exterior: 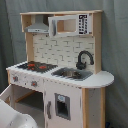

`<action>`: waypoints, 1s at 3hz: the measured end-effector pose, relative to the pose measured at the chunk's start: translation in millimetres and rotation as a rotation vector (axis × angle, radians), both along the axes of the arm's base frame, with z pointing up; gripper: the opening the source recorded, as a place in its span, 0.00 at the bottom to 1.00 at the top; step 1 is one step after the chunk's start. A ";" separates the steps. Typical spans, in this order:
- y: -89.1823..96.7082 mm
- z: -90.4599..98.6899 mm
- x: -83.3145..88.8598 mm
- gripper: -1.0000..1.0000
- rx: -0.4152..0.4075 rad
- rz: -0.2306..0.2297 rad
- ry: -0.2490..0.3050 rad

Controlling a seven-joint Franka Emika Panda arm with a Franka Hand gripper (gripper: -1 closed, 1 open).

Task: Play with the kitchen

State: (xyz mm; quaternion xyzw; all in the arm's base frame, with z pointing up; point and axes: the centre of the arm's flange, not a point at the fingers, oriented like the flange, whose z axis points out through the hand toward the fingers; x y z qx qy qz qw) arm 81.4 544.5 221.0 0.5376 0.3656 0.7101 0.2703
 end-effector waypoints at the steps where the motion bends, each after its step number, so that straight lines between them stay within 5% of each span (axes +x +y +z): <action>1: -8.8 -5.7 2.6 1.00 0.008 -0.047 0.018; 2: -10.1 -7.1 2.2 0.00 0.008 -0.052 0.023; 3: -15.3 -14.2 -1.3 0.00 0.013 -0.080 0.049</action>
